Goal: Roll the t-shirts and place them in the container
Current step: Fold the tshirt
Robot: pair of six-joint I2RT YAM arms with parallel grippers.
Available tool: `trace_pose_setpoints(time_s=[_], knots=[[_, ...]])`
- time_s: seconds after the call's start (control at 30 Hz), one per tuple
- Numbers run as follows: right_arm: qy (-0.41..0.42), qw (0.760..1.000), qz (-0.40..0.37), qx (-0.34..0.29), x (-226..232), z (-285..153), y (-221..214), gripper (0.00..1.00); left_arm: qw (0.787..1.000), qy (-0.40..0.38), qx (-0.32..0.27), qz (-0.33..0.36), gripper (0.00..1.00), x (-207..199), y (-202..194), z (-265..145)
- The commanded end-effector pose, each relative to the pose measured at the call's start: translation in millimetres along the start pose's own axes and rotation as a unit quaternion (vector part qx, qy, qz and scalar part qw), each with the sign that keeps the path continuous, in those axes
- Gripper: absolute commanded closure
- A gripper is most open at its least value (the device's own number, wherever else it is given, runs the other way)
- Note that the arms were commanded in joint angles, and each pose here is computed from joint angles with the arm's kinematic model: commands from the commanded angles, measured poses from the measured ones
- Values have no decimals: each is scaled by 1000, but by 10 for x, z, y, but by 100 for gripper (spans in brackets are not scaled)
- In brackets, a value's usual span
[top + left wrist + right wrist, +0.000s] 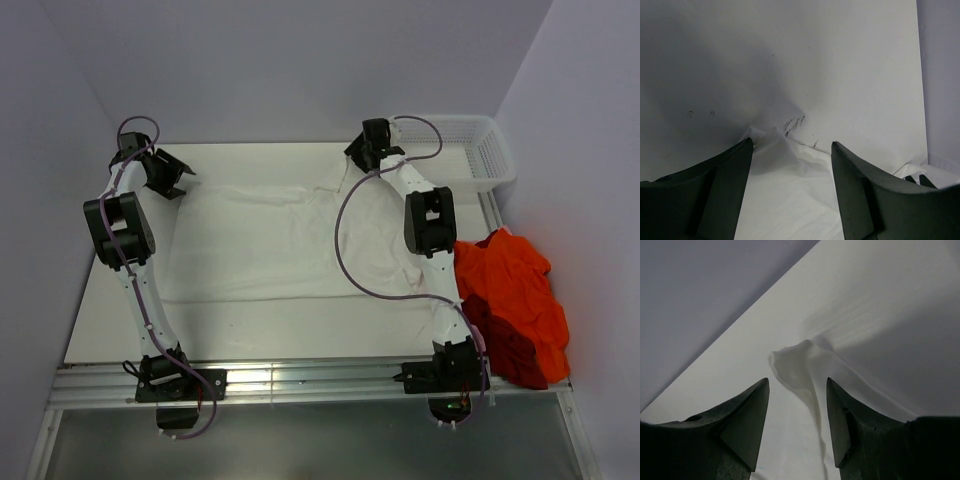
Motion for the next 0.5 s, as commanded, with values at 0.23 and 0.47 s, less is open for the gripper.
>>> trace_pose_setpoints(time_s=[0.23, 0.47], knots=[[41, 998, 54, -19, 107, 161, 119, 41, 1000, -15, 15, 4, 30, -61, -29, -62], [57, 996, 67, -11, 148, 221, 105, 45, 1000, -23, 21, -3, 30, -67, -2, -81]])
Point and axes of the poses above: each gripper's point midway between its finger pads, its own z axis out along the fingers, its own x axis along the line the jaws close on, y = z × x, the point moved 6 cm from there along -z, back along the fingers, and after that the axes turned 13 degrees about -z, right-handed, at the moved point
